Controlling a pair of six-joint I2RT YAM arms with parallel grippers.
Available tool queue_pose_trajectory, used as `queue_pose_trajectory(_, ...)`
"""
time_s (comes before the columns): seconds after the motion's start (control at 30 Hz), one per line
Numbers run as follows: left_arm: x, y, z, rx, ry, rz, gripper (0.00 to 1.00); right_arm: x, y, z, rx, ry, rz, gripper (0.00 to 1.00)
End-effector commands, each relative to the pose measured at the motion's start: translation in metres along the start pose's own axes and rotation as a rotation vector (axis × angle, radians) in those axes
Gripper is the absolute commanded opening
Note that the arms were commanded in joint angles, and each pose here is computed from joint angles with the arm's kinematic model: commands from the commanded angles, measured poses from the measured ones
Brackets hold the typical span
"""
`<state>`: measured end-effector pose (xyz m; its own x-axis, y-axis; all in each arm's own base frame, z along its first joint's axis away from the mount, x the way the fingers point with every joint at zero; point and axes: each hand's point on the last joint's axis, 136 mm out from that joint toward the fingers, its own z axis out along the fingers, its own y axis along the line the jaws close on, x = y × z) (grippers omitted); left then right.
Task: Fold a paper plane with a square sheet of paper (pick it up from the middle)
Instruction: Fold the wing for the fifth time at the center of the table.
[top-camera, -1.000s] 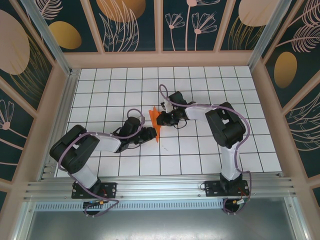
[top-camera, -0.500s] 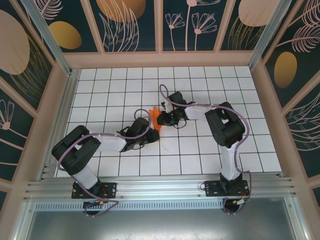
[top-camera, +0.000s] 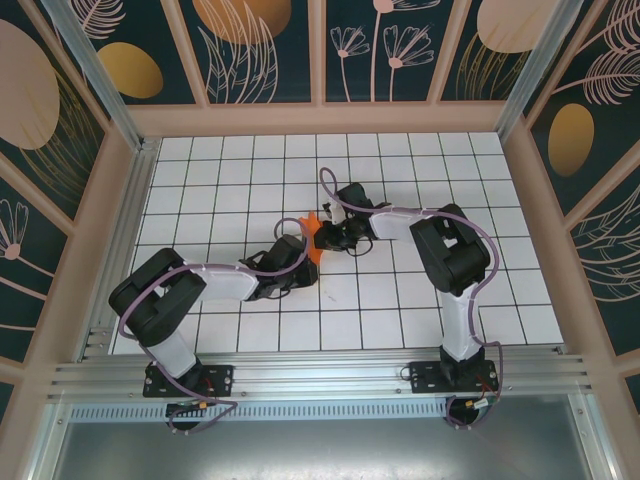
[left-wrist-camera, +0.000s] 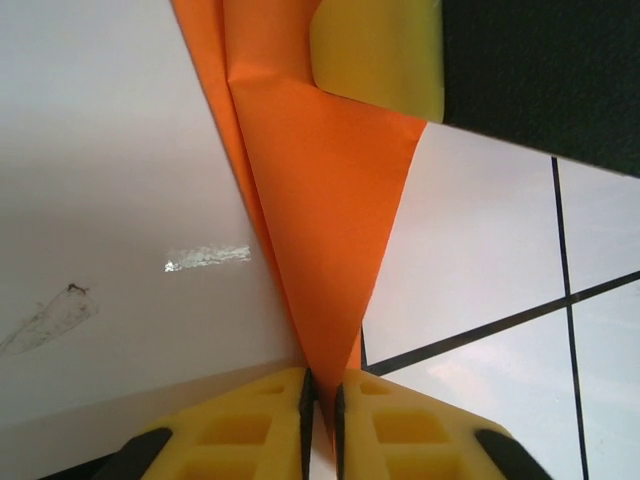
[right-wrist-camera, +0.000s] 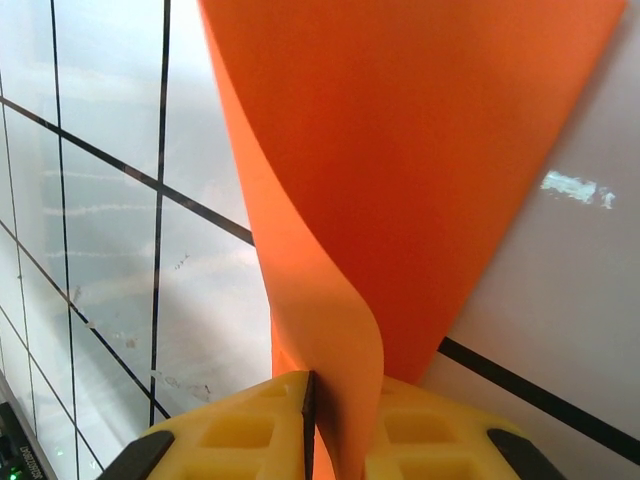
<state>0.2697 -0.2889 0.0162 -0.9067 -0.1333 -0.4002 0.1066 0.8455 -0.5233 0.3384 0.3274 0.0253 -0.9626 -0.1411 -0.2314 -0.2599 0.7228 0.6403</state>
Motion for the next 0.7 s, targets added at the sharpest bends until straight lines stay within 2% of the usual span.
queue_pose_trajectory(0.0, 0.005, 0.005, 0.002, -0.043, 0.020, 0.033, 0.11, -0.007, 0.003, 0.001, 0.008, -0.010, 0.005, 0.19)
queue_pose_trajectory(0.23, 0.007, 0.012, -0.005, -0.087, 0.037, 0.139, 0.00, -0.017, 0.015, -0.017, -0.020, -0.051, 0.018, 0.33)
queue_pose_trajectory(0.4, 0.015, 0.007, -0.015, -0.038, 0.055, 0.255, 0.00, -0.020, 0.025, -0.042, -0.039, -0.109, 0.026, 0.44)
queue_pose_trajectory(0.67, 0.020, 0.013, -0.021, -0.053, 0.062, 0.415, 0.00, 0.004, 0.024, -0.056, -0.040, -0.106, 0.092, 0.53)
